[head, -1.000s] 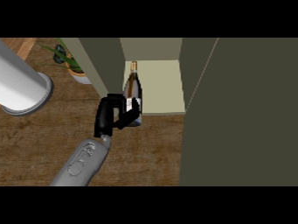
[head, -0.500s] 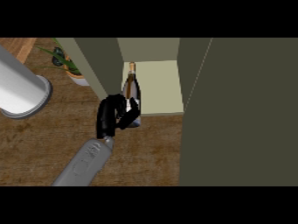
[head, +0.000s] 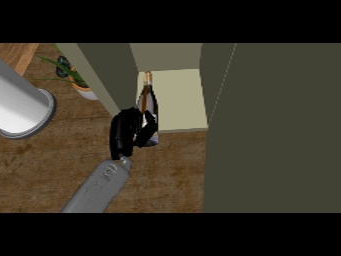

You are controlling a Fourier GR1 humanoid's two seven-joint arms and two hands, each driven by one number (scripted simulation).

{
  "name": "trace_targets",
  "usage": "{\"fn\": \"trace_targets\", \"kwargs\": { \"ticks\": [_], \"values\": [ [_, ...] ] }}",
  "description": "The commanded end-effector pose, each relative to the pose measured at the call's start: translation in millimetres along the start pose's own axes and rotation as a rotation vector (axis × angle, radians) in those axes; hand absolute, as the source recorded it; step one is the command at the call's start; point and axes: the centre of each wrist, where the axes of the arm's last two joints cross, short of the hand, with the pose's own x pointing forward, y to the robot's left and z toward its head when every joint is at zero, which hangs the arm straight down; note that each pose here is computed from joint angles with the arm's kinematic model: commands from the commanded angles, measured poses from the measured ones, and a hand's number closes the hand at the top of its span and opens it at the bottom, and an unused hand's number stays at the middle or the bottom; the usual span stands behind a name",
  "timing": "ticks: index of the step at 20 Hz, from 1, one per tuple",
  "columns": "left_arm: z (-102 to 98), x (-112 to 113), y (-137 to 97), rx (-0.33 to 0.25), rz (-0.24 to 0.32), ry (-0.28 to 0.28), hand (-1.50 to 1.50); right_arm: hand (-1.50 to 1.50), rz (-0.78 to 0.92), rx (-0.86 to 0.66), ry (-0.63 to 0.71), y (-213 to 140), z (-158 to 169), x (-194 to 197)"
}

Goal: Pick up the wine, place it into the cabinet and close the cabinet

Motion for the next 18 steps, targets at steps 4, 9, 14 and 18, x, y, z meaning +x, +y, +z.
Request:
{"fn": "trace_targets", "kwargs": {
  "ticks": [4, 9, 14, 18],
  "values": [
    [-33.2, 24.3, -18.0, -0.071, 0.028, 0.074, 1.50, -1.50, -0.056, 0.028, -0.037, 6.3, 4.9, 16.5],
    [-46.1, 41.4, -13.3, -0.013, 0.077, 0.084, 1.50, -1.50, -0.049, 0.026, -0.046, 4.0, 4.5, 15.5],
    [-50.4, 41.5, -13.6, 0.031, -0.015, -0.005, 1.50, -1.50, -0.050, 0.046, -0.017, 1.8, 5.5, 7.4],
    [-55.6, 38.2, -6.6, 0.028, -0.119, -0.076, 1.50, -1.50, -0.055, 0.045, -0.037, 1.3, 5.9, 10.2]
  ]
}}
